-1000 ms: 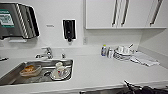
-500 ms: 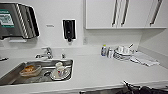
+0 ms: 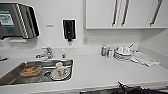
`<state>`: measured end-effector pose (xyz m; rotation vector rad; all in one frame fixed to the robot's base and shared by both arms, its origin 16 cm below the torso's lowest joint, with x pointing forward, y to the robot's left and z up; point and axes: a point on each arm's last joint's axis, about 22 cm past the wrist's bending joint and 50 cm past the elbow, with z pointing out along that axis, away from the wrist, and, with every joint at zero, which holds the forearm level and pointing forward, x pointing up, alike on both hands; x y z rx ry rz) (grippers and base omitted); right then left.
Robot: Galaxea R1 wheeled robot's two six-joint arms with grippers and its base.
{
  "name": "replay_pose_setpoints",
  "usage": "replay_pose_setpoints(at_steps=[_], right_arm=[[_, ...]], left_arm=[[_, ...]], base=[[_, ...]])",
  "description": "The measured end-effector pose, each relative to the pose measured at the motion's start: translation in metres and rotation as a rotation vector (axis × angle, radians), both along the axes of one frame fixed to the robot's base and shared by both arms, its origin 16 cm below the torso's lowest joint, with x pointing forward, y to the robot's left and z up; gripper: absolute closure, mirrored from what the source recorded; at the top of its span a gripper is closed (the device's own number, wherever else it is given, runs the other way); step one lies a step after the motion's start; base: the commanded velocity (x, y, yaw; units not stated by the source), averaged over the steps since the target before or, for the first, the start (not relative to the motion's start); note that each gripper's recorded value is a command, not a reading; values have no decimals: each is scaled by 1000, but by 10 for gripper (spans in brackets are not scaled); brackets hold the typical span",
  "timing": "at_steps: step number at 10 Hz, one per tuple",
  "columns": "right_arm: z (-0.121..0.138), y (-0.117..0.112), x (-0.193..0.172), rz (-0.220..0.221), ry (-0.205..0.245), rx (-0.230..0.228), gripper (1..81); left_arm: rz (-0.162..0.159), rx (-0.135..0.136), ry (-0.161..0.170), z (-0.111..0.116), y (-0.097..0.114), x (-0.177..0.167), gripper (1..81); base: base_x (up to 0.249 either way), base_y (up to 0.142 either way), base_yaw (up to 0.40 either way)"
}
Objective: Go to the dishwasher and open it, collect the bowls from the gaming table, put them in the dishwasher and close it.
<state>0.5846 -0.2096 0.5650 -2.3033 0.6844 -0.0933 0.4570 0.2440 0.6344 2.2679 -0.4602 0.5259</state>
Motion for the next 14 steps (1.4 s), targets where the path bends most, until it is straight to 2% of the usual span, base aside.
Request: replay_pose_setpoints(at_steps=[4, 6, 9, 11, 14], right_arm=[[-11, -23, 0, -81, -44, 22, 10], [-12, -33, 0, -94, -50, 16, 10], [-16, -34, -6, -113, -56, 36, 10], [-21, -34, -17, -126, -57, 56, 10], [-26, -35, -28, -138, -67, 73, 10]], left_arm=[[-4, -4, -3, 0, -3, 1, 10], [-2, -4, 3, -2, -3, -1, 10], [25, 22, 19, -17, 10, 2, 10], [26, 20, 32, -24, 9, -2, 10], [25, 19, 28, -24, 8, -2, 10]], base=[[0, 0, 0], [0, 0, 0], [0, 0, 0], [0, 0, 0], [0, 0, 0]])
